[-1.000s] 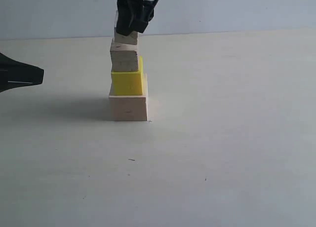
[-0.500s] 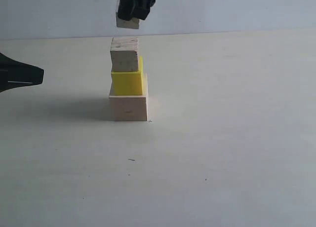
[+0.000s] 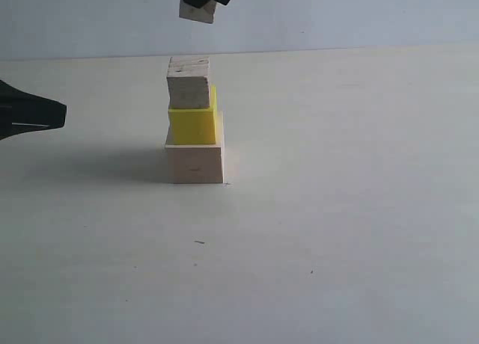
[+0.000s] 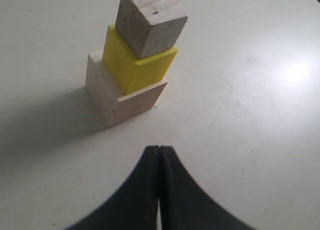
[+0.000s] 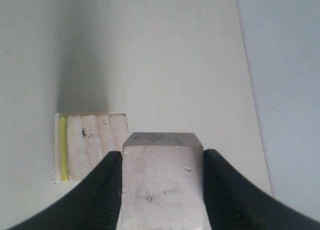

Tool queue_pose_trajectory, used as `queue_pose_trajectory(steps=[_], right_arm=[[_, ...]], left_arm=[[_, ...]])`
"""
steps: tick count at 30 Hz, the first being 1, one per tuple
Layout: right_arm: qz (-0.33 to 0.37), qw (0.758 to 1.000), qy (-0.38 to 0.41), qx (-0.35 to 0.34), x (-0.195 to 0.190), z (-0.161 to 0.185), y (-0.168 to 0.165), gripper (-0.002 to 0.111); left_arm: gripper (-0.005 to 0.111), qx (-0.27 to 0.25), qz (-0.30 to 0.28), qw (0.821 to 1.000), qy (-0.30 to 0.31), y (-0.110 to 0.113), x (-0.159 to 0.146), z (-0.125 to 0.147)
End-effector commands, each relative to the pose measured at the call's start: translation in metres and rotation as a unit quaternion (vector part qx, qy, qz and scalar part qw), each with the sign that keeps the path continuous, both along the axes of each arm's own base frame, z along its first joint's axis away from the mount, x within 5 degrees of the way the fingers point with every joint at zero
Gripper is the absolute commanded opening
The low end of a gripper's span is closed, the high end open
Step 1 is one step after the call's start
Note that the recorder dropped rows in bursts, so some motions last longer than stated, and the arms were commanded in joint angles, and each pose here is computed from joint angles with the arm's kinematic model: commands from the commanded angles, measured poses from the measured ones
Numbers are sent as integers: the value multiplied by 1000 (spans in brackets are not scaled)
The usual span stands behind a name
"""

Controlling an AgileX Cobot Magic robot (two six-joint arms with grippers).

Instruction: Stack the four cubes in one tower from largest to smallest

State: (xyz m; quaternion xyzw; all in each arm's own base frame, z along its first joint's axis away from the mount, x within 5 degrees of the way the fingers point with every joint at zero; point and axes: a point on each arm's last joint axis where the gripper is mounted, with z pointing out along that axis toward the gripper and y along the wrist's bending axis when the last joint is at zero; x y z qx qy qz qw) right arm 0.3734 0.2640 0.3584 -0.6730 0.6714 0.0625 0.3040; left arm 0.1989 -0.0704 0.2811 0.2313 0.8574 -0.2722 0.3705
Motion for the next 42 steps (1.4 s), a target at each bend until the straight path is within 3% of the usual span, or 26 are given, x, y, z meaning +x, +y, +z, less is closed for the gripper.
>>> queue_pose_trajectory(steps=[1,15,24,42], right_arm=[[7,999,22,36,-2,0,6,0],[-25,997,70,11,-7,-23,6,0],[-10,996,79,32,-14,-17,8,0],[4,998,55,-13,-14,-27,14,0]], left_arm=[[0,-7,-4,1000,2,-1,-1,0],[0,-7,-8,1000,4,-2,-2,0],[0,-6,-5,1000,1,-1,-1,0],[0,-7,-8,1000,3,-2,-2,0]])
